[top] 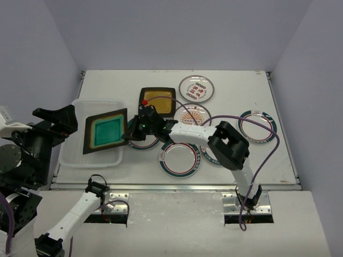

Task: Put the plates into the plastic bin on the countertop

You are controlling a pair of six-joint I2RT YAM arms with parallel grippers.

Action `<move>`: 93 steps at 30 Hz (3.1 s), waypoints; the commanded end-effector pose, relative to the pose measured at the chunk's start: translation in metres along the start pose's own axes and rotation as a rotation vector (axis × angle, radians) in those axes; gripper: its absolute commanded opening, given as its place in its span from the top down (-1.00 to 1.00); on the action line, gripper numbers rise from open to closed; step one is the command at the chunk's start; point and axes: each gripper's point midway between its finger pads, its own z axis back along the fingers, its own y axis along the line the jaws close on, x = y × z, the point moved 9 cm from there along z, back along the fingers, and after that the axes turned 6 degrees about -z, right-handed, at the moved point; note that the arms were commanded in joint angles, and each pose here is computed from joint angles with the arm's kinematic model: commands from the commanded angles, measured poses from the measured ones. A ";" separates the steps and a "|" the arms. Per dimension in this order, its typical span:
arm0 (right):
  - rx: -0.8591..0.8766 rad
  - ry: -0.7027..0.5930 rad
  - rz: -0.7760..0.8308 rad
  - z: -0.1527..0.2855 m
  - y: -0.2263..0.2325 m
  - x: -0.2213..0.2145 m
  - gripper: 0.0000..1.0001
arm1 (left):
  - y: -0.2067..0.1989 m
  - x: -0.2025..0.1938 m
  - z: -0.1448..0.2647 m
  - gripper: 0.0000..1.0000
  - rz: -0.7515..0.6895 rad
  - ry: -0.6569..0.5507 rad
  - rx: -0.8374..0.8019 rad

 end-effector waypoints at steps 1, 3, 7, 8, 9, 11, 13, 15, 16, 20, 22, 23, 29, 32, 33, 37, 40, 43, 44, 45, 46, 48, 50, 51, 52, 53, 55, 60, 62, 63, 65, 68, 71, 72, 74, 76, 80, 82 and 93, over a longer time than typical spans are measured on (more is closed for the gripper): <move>0.280 -0.181 0.020 0.002 0.100 0.026 1.00 | 0.004 -0.019 -0.007 -1.00 -0.075 0.081 0.023; 0.270 -0.205 0.024 -0.008 0.103 0.023 1.00 | 0.005 -0.020 -0.007 -1.00 -0.094 0.112 0.038; 0.262 -0.200 0.043 -0.031 0.114 0.023 1.00 | 0.012 -0.022 0.001 -1.00 -0.092 0.102 0.054; 0.246 -0.203 0.044 -0.037 0.113 0.021 1.00 | 0.015 -0.023 0.003 -1.00 -0.086 0.090 0.053; 0.233 -0.200 0.045 -0.041 0.110 0.019 1.00 | 0.015 -0.023 0.005 -1.00 -0.086 0.083 0.046; 0.229 -0.196 0.039 -0.046 0.109 0.017 1.00 | 0.014 -0.021 0.006 -1.00 -0.087 0.080 0.041; 0.235 -0.190 0.022 -0.057 0.106 0.015 1.00 | 0.012 -0.020 0.004 -1.00 -0.101 0.103 0.044; 0.222 -0.194 0.004 -0.071 0.109 0.015 1.00 | 0.014 -0.025 0.001 -1.00 -0.100 0.111 0.069; 0.222 -0.192 0.002 -0.072 0.113 0.012 1.00 | 0.015 -0.026 0.000 -1.00 -0.097 0.104 0.065; 0.207 -0.201 0.001 -0.071 0.115 0.003 1.00 | 0.014 -0.032 -0.004 -1.00 -0.105 0.108 0.049; 0.188 -0.208 -0.018 -0.071 0.113 0.003 1.00 | 0.009 -0.029 -0.006 -1.00 -0.116 0.124 0.032; 0.184 -0.219 -0.025 -0.071 0.112 0.003 1.00 | 0.009 -0.028 -0.006 -1.00 -0.122 0.135 0.037; 0.151 -0.214 -0.029 -0.080 0.107 0.002 0.60 | 0.011 -0.025 0.000 -1.00 -0.109 0.109 0.030; 0.149 -0.214 -0.035 -0.078 0.110 0.001 0.23 | 0.013 -0.027 0.001 -1.00 -0.112 0.116 0.036; 0.153 -0.220 -0.033 -0.076 0.112 0.001 0.07 | 0.015 -0.028 0.002 -1.00 -0.114 0.121 0.045; 0.173 -0.235 -0.026 -0.070 0.125 0.002 -0.19 | 0.019 -0.035 0.003 -1.00 -0.108 0.131 0.061; 0.118 -0.220 -0.025 -0.068 0.122 0.000 -0.33 | 0.021 -0.043 -0.003 -1.00 -0.119 0.154 0.095; 0.061 -0.244 0.005 -0.054 0.115 -0.005 -0.42 | 0.017 -0.043 -0.009 -1.00 -0.123 0.167 0.098; 0.071 -0.268 0.019 -0.044 0.120 -0.002 -0.43 | 0.016 -0.041 -0.009 -1.00 -0.115 0.158 0.092; 0.041 -0.278 0.019 -0.039 0.111 -0.001 -0.47 | 0.015 -0.039 -0.008 -1.00 -0.105 0.150 0.081; 0.035 -0.291 0.022 -0.032 0.111 0.003 -0.48 | 0.014 -0.037 -0.007 -1.00 -0.098 0.143 0.074; 0.020 -0.301 0.025 -0.020 0.109 0.011 -0.52 | 0.012 -0.033 -0.007 -1.00 -0.089 0.135 0.072; 0.027 -0.324 0.044 -0.008 0.109 0.021 -0.53 | 0.013 -0.034 -0.008 -1.00 -0.094 0.140 0.086; 0.035 -0.334 0.040 -0.001 0.109 0.025 -0.53 | 0.014 -0.036 -0.009 -1.00 -0.099 0.143 0.095; 0.053 -0.333 0.052 0.012 0.106 0.037 -0.60 | 0.016 -0.043 -0.012 -1.00 -0.100 0.152 0.104; 0.072 -0.333 0.065 0.026 0.102 0.048 -0.67 | 0.018 -0.050 -0.014 -1.00 -0.102 0.160 0.112; 0.087 -0.344 0.083 0.037 0.095 0.073 -0.74 | 0.018 -0.055 -0.015 -1.00 -0.094 0.159 0.097; -0.085 -0.234 0.216 0.083 0.046 0.169 -0.98 | 0.020 -0.120 -0.036 -1.00 -0.139 0.217 -0.068; -0.193 -0.248 0.269 0.094 0.018 0.195 -0.98 | 0.021 -0.133 -0.040 -1.00 -0.143 0.206 -0.106; -0.224 -0.250 0.259 0.101 0.005 0.206 -0.98 | 0.019 -0.136 -0.044 -1.00 -0.131 0.176 -0.130; -0.270 -0.244 0.235 0.119 -0.030 0.229 -0.98 | 0.023 -0.151 -0.048 -1.00 -0.124 0.173 -0.132; -0.295 -0.226 0.262 0.135 -0.065 0.253 -0.98 | 0.024 -0.148 -0.049 -1.00 -0.131 0.163 -0.110; -0.238 -0.172 0.341 0.133 -0.073 0.263 -0.94 | 0.024 -0.156 -0.052 -1.00 -0.131 0.187 -0.115; -0.237 -0.151 0.360 0.129 -0.077 0.267 -0.91 | 0.024 -0.156 -0.052 -1.00 -0.130 0.189 -0.116; -0.267 -0.126 0.369 0.121 -0.085 0.273 -0.86 | 0.026 -0.156 -0.050 -1.00 -0.124 0.181 -0.111; -0.289 -0.117 0.364 0.115 -0.093 0.275 -0.82 | 0.027 -0.155 -0.049 -1.00 -0.117 0.166 -0.113; -0.281 -0.105 0.326 0.103 -0.114 0.272 -0.74 | 0.027 -0.155 -0.048 -1.00 -0.112 0.159 -0.110; -0.272 -0.094 0.311 0.095 -0.122 0.274 -0.73 | 0.027 -0.156 -0.050 -1.00 -0.116 0.167 -0.106; -0.275 -0.078 0.303 0.068 -0.149 0.288 -0.60 | 0.028 -0.157 -0.050 -1.00 -0.114 0.168 -0.097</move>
